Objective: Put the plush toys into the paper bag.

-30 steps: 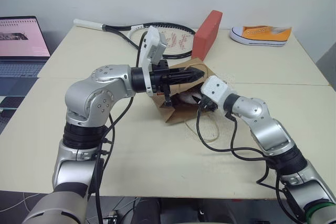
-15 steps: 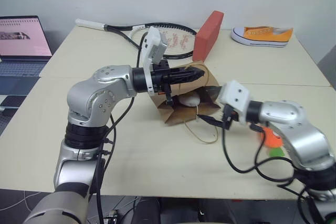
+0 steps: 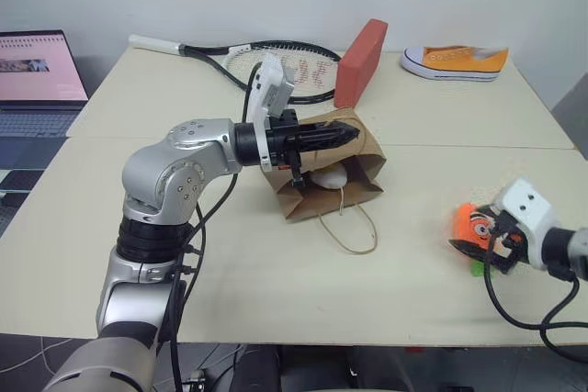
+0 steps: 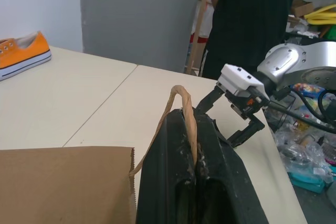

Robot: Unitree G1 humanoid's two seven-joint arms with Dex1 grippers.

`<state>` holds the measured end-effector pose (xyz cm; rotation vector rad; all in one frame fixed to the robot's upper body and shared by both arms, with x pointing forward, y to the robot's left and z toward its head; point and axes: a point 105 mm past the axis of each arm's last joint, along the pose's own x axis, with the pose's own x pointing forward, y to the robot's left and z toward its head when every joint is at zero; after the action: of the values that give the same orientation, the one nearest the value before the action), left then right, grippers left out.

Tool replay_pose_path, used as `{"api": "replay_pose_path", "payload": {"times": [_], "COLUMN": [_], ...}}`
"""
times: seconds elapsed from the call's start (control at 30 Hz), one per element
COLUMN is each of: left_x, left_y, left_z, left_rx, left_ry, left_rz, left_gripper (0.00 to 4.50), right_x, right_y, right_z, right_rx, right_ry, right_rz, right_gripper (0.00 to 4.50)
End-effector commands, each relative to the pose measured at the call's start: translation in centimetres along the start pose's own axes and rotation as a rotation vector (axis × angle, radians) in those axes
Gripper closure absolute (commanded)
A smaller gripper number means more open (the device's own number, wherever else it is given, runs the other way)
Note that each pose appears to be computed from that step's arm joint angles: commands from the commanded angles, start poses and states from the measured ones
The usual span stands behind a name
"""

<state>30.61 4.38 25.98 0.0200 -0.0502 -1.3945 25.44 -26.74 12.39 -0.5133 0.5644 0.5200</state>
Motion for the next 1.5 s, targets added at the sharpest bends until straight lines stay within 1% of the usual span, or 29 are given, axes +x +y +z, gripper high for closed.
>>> {"api": "replay_pose_path", "payload": {"times": [0.03,0.1,0.2,0.23,0.43,0.57,0.63,0.8,0.9,1.0,1.13,1.33,1.5], "left_x": [0.1,0.1,0.0,0.0,-0.2,-0.2,-0.2,0.0,0.1,0.2,0.3,0.3,0.3], "left_y": [-0.5,-0.4,-0.4,-0.4,-0.3,-0.2,-0.2,-0.2,-0.3,-0.4,-0.6,-0.7,-1.0], "left_z": [0.9,0.8,0.8,0.8,0.8,0.8,1.0,1.3,1.4,1.6,1.7,1.9,1.9], "left_rx": [0.047,0.048,0.050,0.050,0.052,0.052,0.053,0.054,0.055,0.053,0.054,0.051,0.046], "left_ry": [-0.022,-0.021,-0.019,-0.018,-0.016,-0.016,-0.022,-0.032,-0.035,-0.043,-0.047,-0.055,-0.053], "left_rz": [-0.016,-0.015,-0.012,-0.011,-0.005,-0.002,-0.001,-0.006,-0.010,-0.014,-0.018,-0.015,-0.019], "left_gripper": [4.50,4.50,4.50,4.50,4.50,4.50,4.50,4.50,4.50,4.50,4.50,4.50,4.50], "right_x": [-0.6,-0.4,0.0,0.0,0.3,0.3,0.1,-0.6,-0.5,0.7,3.4,6.8,8.7], "right_y": [-1.4,-1.6,-1.8,-1.8,-1.9,-1.5,0.1,5.0,6.8,7.9,8.8,10.5,10.4], "right_z": [-0.8,-1.4,-1.5,-1.5,-1.2,-0.5,1.7,5.5,7.7,10.0,12.6,14.8,16.4], "right_rx": [-0.012,0.007,0.030,0.032,0.025,0.008,-0.026,-0.111,-0.122,-0.123,-0.091,-0.094,-0.096], "right_ry": [0.015,0.022,0.009,0.007,-0.011,-0.037,-0.099,-0.189,-0.253,-0.321,-0.384,-0.420,-0.455], "right_rz": [-0.088,-0.098,-0.111,-0.112,-0.104,-0.075,0.028,0.294,0.367,0.392,0.374,0.360,0.297], "right_gripper": [0.05,0.05,0.60,0.91,3.08,4.41,4.46,4.46,4.46,4.46,4.46,4.46,4.46]}}
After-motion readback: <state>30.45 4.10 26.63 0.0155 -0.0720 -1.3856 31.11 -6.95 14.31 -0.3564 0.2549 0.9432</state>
